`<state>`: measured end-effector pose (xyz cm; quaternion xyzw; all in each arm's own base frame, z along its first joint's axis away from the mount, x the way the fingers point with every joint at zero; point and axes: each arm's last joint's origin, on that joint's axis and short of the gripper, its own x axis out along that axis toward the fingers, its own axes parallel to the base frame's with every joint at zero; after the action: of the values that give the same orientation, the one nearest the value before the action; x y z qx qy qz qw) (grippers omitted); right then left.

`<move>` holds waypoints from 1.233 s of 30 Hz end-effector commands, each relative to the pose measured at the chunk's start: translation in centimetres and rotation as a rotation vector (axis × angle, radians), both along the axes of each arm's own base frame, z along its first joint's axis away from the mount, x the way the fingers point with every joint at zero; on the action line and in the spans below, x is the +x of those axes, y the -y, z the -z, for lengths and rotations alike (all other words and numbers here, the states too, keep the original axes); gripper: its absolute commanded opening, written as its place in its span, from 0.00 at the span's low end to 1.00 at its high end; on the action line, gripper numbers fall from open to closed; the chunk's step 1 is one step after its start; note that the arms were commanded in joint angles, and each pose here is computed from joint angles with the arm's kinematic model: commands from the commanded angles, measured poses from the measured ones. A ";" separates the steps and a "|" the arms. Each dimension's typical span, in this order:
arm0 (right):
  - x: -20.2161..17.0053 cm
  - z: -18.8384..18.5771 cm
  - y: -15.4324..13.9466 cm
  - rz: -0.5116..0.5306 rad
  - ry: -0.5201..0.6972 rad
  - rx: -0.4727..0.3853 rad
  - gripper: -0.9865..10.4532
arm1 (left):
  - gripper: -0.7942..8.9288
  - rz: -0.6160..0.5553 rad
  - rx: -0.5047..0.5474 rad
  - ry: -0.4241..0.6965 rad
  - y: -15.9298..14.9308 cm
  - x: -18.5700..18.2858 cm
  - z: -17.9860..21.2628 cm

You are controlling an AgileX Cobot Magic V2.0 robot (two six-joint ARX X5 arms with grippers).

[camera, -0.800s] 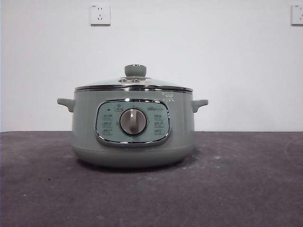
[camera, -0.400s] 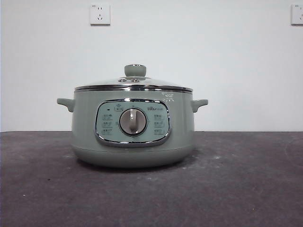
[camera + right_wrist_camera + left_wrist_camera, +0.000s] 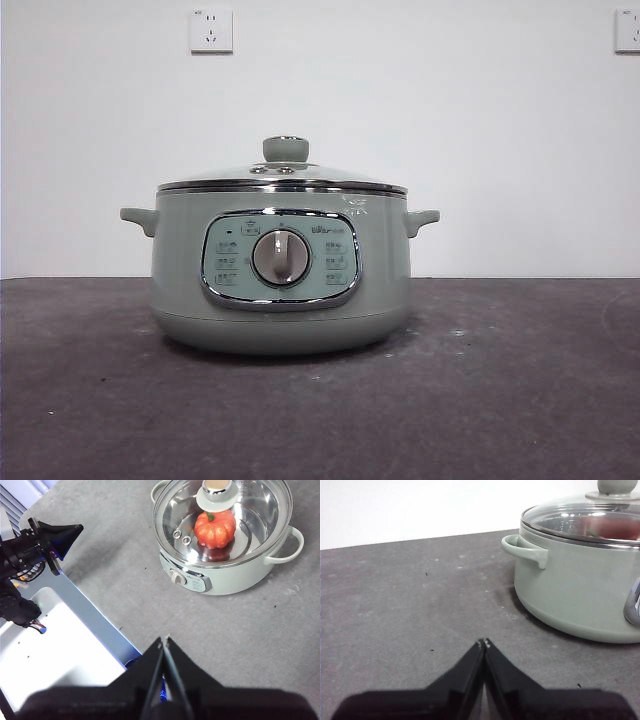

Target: Pick up the pumpkin,open the lid,put the pumpkin in the pot,close the lid

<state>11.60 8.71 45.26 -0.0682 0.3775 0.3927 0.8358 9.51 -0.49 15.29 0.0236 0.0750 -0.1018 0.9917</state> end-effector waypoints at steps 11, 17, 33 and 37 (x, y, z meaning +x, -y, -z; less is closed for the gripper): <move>-0.3 0.0 0.6 0.027 0.020 -0.023 0.09 | 0.08 -0.005 -0.011 -0.015 0.0 0.1 0.5; -1.4 -2.3 2.7 0.118 0.291 0.097 0.09 | 0.08 -0.005 -0.011 -0.015 0.0 0.1 0.5; -5.4 6.3 7.4 0.475 0.808 0.211 0.09 | 0.08 -0.005 -0.011 -0.015 0.0 0.1 0.5; -4.5 11.4 7.4 0.507 0.799 0.246 0.09 | 0.08 -0.005 -0.011 -0.015 0.0 0.1 0.5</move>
<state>6.40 1.30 35.84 -0.0360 -0.0341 0.1635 0.9853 9.51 -0.49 15.29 0.0236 0.0750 -0.1018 0.9917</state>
